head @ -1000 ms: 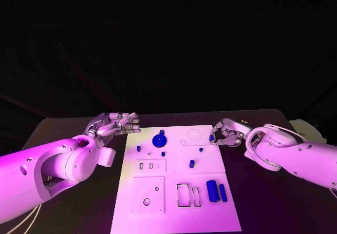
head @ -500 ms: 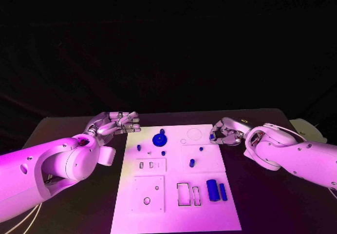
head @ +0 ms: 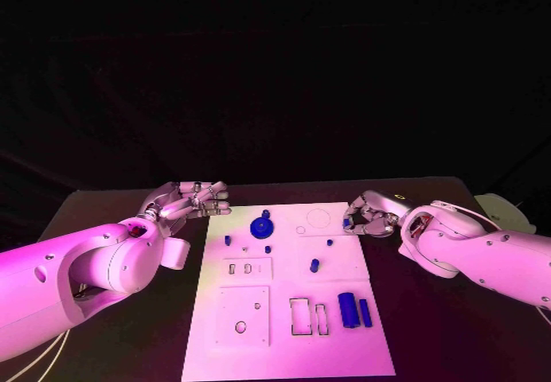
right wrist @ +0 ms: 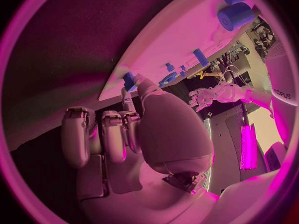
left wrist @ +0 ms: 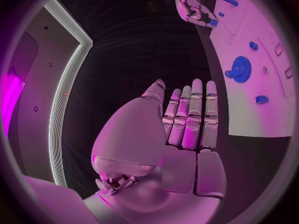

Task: Assemble the parts on the task board

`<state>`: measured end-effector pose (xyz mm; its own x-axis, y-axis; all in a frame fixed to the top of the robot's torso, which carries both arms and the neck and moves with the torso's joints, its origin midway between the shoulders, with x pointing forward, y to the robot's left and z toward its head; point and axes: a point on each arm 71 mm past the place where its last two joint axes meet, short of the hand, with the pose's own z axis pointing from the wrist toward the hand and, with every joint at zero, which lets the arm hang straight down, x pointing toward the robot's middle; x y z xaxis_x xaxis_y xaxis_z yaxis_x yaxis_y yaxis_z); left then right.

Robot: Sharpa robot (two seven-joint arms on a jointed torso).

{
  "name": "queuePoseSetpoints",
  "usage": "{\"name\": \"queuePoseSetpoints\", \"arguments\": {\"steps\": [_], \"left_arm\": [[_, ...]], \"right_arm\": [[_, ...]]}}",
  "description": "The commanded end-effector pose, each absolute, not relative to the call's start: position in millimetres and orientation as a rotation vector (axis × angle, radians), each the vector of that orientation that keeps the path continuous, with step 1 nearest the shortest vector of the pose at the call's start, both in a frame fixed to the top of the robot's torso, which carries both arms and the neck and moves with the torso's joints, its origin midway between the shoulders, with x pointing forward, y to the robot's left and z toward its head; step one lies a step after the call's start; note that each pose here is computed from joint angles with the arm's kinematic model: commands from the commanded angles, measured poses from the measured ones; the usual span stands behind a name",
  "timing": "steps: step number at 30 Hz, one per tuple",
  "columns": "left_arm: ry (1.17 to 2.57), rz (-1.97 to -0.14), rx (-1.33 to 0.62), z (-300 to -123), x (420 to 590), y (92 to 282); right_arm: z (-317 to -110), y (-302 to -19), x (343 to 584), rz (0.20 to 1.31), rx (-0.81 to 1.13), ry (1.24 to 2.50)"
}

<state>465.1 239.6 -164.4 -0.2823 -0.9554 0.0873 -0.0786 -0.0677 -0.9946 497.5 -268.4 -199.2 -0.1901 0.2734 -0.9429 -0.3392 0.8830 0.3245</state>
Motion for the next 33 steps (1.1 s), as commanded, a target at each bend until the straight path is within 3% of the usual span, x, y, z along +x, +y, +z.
{"name": "queuePoseSetpoints", "arguments": {"steps": [1,22,33], "left_arm": [[1.441,-1.470,-1.162,-163.2,464.8,237.9],[1.438,-1.465,-1.163,-163.7,466.0,239.7],[1.438,-1.464,-1.164,-164.8,468.6,238.0]], "right_arm": [[-200.3,-268.5,497.7,0.539,-0.058,1.682],[-188.1,-255.6,488.3,0.574,-0.046,1.567],[-168.4,-198.9,462.9,0.676,-0.089,1.539]]}}
